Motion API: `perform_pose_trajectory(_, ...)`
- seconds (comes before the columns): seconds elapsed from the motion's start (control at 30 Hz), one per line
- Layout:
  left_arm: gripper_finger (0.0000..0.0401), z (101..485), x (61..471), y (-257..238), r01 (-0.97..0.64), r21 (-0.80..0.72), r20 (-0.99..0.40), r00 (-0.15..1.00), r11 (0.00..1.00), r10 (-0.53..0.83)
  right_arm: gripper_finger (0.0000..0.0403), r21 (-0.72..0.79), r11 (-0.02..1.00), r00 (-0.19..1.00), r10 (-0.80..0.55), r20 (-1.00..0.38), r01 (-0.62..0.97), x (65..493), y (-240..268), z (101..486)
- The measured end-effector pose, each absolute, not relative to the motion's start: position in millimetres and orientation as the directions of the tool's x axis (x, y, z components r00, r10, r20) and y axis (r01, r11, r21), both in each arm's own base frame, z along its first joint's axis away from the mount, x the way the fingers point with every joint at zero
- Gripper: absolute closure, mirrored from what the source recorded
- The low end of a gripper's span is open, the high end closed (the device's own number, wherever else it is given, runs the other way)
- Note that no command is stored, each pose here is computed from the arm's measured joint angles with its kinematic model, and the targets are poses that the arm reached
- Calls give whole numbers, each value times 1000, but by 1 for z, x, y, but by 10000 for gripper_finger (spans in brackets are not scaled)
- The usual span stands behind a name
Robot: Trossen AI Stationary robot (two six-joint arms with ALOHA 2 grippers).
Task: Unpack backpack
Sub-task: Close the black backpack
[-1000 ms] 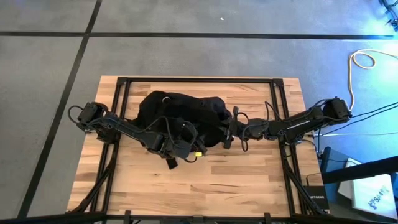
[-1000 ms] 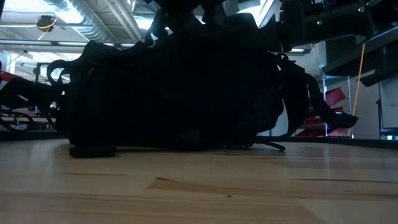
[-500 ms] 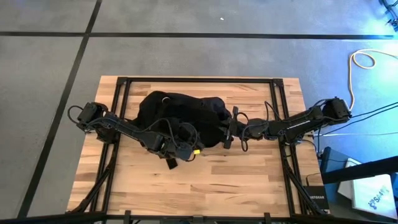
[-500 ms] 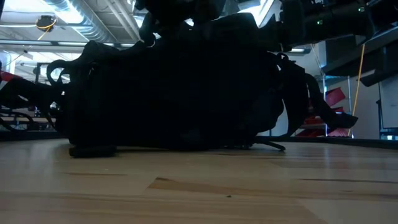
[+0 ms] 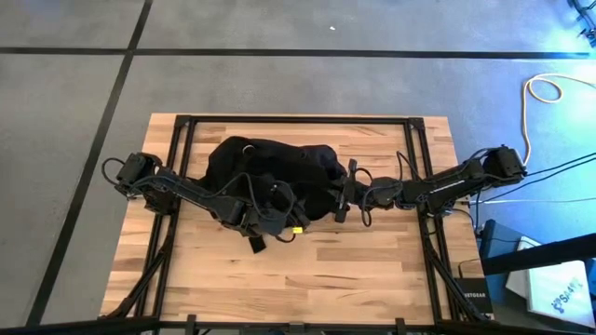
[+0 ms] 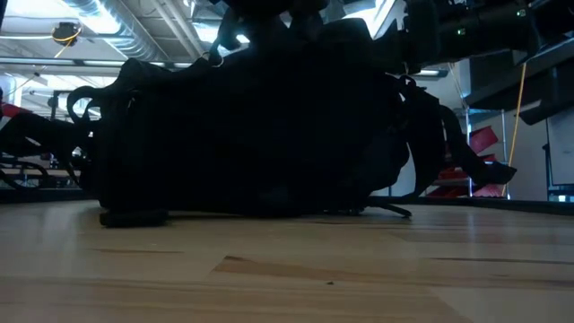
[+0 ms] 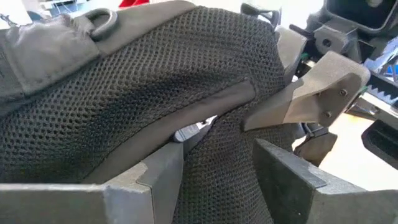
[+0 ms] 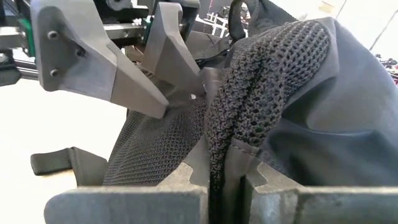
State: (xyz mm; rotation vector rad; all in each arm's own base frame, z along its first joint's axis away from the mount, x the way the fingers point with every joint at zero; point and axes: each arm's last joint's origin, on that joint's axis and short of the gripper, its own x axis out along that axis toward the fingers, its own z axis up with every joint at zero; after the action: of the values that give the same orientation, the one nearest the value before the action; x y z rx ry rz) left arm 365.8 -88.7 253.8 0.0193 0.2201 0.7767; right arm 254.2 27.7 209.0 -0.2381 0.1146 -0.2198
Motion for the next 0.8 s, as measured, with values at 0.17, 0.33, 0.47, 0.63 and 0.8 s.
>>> perform_pose_trajectory(0.17,223,254,366,-88,-691,116,-188,690,713,699,398,-246,948,970,-229,-87,202,254,28,209)
perform_pose_trajectory(0.33,223,254,366,-87,-695,116,-185,687,710,703,398,-246,948,970,-229,-87,202,254,28,209)
perform_pose_trajectory(0.47,223,255,366,-86,-707,116,-174,677,697,715,398,-246,948,969,-230,-87,202,254,28,209)
perform_pose_trajectory(0.63,234,259,367,-90,-694,150,-152,688,704,710,398,-247,948,969,-229,-88,202,254,28,209)
perform_pose_trajectory(0.8,255,259,367,-89,-691,168,-151,687,704,711,398,-247,948,969,-229,-89,201,254,28,209)
